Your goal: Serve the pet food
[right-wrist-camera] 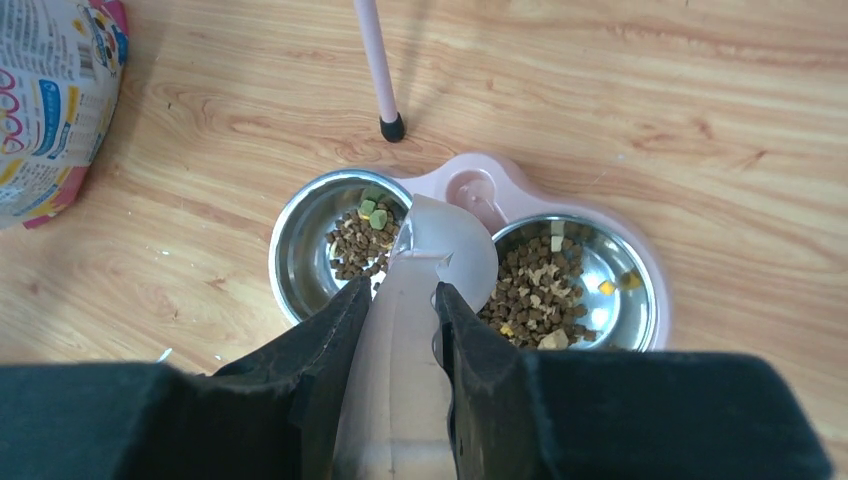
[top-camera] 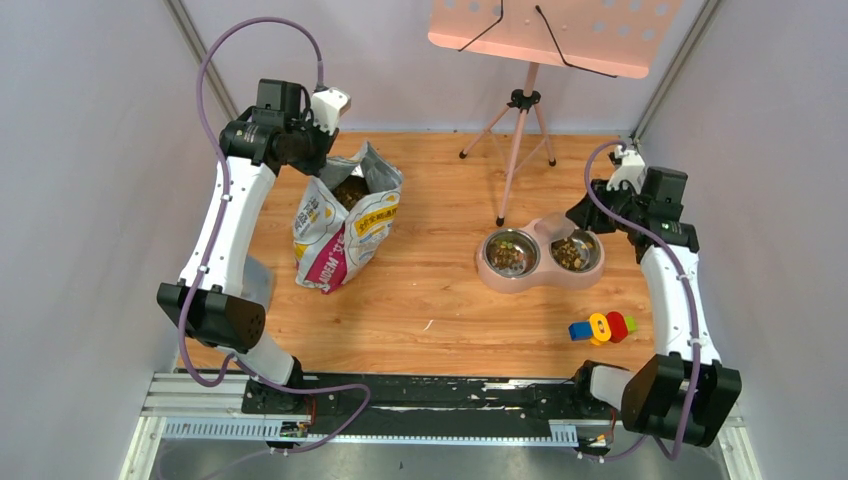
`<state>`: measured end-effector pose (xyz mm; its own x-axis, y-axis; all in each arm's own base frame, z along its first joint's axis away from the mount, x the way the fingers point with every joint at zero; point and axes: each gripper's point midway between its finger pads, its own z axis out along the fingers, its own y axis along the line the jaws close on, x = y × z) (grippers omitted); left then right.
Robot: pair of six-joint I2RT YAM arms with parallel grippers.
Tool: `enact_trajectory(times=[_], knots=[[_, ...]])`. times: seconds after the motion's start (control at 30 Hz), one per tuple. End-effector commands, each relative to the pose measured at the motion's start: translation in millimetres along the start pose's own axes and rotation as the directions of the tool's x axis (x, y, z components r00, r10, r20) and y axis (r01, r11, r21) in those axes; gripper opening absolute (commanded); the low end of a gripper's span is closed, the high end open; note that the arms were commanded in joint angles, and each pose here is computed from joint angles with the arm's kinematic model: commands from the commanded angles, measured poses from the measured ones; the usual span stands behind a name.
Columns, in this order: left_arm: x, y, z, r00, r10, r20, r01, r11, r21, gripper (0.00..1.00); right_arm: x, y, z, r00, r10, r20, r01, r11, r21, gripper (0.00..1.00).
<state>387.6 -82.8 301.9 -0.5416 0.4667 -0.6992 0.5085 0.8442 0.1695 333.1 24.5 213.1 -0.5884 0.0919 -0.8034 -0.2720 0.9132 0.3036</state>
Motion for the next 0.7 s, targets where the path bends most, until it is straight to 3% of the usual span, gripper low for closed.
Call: enact_trajectory(times=[0.0,0.1,0.27,0.5,0.67], knots=[[-62.8,13.7,-22.2,0.970,0.030,0.241,-0.017,0.998,-0.056,0.00,-42.5,25.1,-21.0,0.977,-0.189,0.100,0.190,0.982,-0.009,0.00],[-61.0,12.3,-22.7,0.971,0.023,0.238,-0.011,0.999,-0.052,0.00,-60.4,66.7,-26.7,0.969,-0.193,0.154,0.212,0.970,-0.121,0.00],[-64.2,10.3,-21.7,0.968,-0.009,0.252,0.019,0.999,-0.037,0.00,-71.4,135.9,-12.2,0.988,-0.100,0.121,0.135,0.936,-0.326,0.00],[-69.8,0.5,-23.9,0.959,-0.069,0.276,0.066,0.998,0.020,0.00,-124.7,251.1,-3.5,0.937,-0.207,0.281,0.332,0.781,-0.530,0.00],[-67.8,-7.3,-23.1,0.956,-0.104,0.273,0.091,0.994,0.060,0.00,-175.8,296.8,14.3,0.913,-0.204,0.352,0.386,0.712,-0.587,0.00]])
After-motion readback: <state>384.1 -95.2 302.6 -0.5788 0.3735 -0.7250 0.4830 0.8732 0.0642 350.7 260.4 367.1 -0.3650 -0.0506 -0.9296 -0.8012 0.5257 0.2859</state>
